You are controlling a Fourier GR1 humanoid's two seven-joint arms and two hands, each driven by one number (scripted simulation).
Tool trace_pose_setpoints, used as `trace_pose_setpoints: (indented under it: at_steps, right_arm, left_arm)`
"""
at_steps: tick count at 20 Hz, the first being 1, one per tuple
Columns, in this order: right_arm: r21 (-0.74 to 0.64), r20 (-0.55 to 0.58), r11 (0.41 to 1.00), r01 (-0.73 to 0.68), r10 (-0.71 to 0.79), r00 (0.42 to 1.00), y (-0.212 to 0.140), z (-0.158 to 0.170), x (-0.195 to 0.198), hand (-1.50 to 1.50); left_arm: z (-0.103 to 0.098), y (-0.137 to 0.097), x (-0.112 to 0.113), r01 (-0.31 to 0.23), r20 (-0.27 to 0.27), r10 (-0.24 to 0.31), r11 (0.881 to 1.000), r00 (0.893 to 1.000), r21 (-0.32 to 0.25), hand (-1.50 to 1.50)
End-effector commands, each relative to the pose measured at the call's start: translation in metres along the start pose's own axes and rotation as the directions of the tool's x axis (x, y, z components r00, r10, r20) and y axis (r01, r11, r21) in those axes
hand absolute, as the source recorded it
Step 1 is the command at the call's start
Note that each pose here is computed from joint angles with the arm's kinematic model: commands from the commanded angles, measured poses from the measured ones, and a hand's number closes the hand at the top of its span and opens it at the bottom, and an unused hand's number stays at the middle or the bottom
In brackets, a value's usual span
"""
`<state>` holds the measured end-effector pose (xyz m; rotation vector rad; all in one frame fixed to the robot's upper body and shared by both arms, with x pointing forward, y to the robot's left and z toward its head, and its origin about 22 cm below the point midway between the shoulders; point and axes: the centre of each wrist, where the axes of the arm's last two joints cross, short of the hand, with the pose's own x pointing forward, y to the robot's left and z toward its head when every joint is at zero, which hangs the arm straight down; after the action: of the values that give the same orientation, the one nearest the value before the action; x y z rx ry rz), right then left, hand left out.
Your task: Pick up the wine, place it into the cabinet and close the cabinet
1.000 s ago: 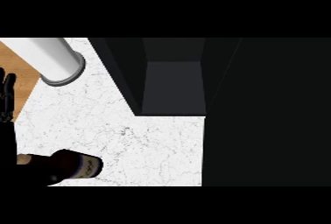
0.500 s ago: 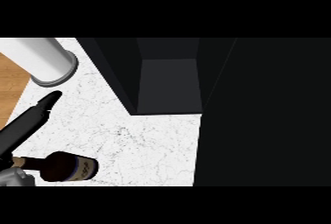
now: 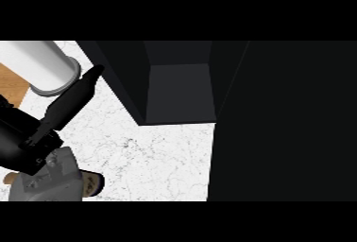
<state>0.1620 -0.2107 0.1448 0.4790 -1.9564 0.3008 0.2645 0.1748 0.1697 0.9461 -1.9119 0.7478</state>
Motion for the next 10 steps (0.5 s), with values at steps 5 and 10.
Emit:
trace_pose_setpoints:
  at_steps: [5, 10]
  right_arm:
    - [0.003, -0.006, 1.0, 0.001, -0.001, 1.0, 0.003, 0.007, 0.02, -1.5]
    - [-0.011, -0.007, 1.0, 0.006, -0.006, 1.0, 0.003, -0.002, 0.018, -1.5]
  left_arm:
    - [0.009, -0.046, 0.048, 0.01, -0.016, -0.01, 0.999, 1.0, 0.035, -1.5]
    - [0.016, -0.07, 0.098, 0.04, -0.02, -0.039, 0.998, 0.999, 0.048, -1.5]
